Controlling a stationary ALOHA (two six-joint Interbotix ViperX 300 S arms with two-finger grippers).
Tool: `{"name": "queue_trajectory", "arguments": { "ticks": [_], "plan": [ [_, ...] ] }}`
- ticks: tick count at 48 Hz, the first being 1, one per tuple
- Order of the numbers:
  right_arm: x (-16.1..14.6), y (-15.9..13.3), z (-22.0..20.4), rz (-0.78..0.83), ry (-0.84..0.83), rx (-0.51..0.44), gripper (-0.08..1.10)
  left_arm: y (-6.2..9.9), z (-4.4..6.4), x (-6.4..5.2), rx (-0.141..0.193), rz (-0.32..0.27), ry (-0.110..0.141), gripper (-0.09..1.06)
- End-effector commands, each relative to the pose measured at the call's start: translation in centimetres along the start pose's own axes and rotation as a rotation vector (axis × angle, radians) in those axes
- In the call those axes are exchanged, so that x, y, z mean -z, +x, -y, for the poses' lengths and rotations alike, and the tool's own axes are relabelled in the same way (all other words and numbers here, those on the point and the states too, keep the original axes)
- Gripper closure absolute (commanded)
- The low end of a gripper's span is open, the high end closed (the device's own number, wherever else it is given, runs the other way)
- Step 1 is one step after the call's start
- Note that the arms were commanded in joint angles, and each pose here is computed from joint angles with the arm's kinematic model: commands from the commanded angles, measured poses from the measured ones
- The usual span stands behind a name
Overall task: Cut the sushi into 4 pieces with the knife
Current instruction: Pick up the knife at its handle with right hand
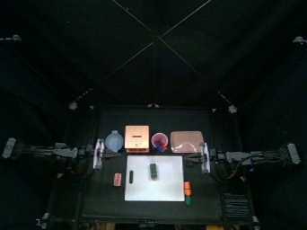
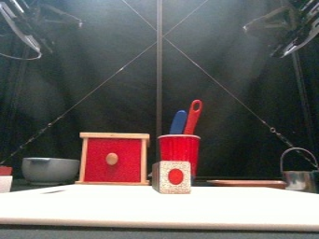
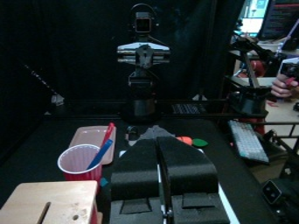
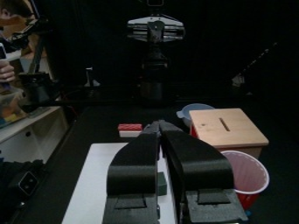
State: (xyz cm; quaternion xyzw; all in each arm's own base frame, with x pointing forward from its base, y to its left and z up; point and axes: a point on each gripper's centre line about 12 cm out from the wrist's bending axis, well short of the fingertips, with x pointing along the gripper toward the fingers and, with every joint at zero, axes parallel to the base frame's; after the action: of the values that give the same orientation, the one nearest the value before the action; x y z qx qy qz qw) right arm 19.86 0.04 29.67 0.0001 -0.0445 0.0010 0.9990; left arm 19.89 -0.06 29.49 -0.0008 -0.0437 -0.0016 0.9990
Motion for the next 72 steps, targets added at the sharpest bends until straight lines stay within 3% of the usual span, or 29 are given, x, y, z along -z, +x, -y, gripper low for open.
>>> {"name": "queue_trajectory", "arguments": {
  "ticks": [1,10,19,25,35,40,56,72],
  "plan": [
    [0.0,0.7,0.7,-0.015,0.033,0.035,1.02,0.8,0.2,0.3,0.008,0.012,-0.002,1.06],
    [0.5,3.6,2.5,-0.128,0.094,0.121,0.97,2.0,0.4,0.4,0.021,0.058,0.010,0.98],
    [-0.1,7.9,4.3,-0.316,0.098,0.169,0.91,3.1,0.5,1.3,0.025,0.049,0.009,0.97],
    [-0.5,10.5,5.3,-0.475,0.086,0.182,0.71,3.4,0.5,1.9,0.025,0.028,0.009,0.97],
    [-0.5,13.3,5.8,-0.672,0.039,0.175,0.13,3.4,0.5,2.2,0.025,0.017,0.009,0.97],
    [0.0,14.2,6.0,-0.757,0.010,0.173,-0.05,3.3,0.5,2.5,0.025,0.009,0.006,0.97],
    [3.5,16.5,7.0,-1.006,-0.100,0.182,0.11,3.2,0.5,2.8,0.023,0.002,0.009,0.97],
    [6.3,17.3,8.1,-1.187,-0.154,0.203,0.14,3.1,0.5,3.0,0.023,-0.003,0.008,0.97]
  ]
}}
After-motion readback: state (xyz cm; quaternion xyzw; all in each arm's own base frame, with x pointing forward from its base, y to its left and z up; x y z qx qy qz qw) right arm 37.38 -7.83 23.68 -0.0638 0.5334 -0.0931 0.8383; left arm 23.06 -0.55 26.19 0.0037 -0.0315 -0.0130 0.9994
